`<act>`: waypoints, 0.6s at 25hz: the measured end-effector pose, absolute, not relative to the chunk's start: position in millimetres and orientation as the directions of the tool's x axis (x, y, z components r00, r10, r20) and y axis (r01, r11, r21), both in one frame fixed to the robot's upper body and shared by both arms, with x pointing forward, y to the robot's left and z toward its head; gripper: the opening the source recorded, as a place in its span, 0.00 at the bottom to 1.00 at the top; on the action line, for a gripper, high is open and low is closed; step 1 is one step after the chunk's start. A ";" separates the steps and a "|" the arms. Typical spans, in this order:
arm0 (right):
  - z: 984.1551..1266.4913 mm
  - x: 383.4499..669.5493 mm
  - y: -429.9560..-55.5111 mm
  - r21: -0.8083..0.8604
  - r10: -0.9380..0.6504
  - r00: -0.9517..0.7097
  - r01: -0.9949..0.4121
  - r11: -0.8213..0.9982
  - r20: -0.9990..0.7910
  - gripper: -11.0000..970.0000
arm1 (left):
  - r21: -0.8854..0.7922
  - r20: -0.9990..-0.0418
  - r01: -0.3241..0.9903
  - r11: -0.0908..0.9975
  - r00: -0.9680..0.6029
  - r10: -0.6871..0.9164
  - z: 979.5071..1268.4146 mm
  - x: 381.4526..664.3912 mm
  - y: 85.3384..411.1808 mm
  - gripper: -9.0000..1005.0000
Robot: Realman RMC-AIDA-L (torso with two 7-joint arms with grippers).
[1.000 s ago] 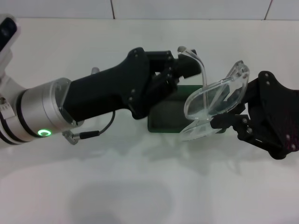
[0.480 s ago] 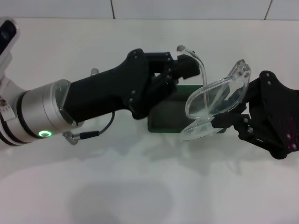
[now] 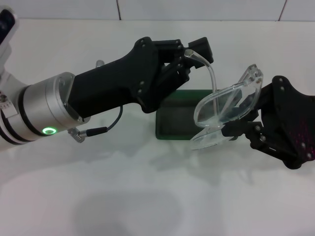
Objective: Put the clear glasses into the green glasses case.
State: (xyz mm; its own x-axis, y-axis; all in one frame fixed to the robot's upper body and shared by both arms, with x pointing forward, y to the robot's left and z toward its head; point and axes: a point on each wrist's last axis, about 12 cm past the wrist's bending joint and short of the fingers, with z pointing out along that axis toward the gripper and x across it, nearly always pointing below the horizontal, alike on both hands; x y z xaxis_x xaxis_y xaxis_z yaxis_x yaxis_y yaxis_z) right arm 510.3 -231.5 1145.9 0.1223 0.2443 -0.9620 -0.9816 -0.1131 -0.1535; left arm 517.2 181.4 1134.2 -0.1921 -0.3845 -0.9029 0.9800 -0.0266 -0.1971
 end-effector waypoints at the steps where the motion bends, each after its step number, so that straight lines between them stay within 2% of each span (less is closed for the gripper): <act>1: 1145.8 510.2 -231.5 -0.153 0.244 0.122 -0.982 -0.113 -0.962 0.08 | -0.193 -0.902 0.981 -0.034 -0.191 -0.387 1135.0 516.6 181.1 0.06; 15: 1144.8 509.6 -231.1 -0.148 0.245 0.117 -0.983 -0.112 -0.962 0.08 | -0.171 -0.893 0.979 -0.110 -0.201 -0.403 1136.8 505.6 184.6 0.06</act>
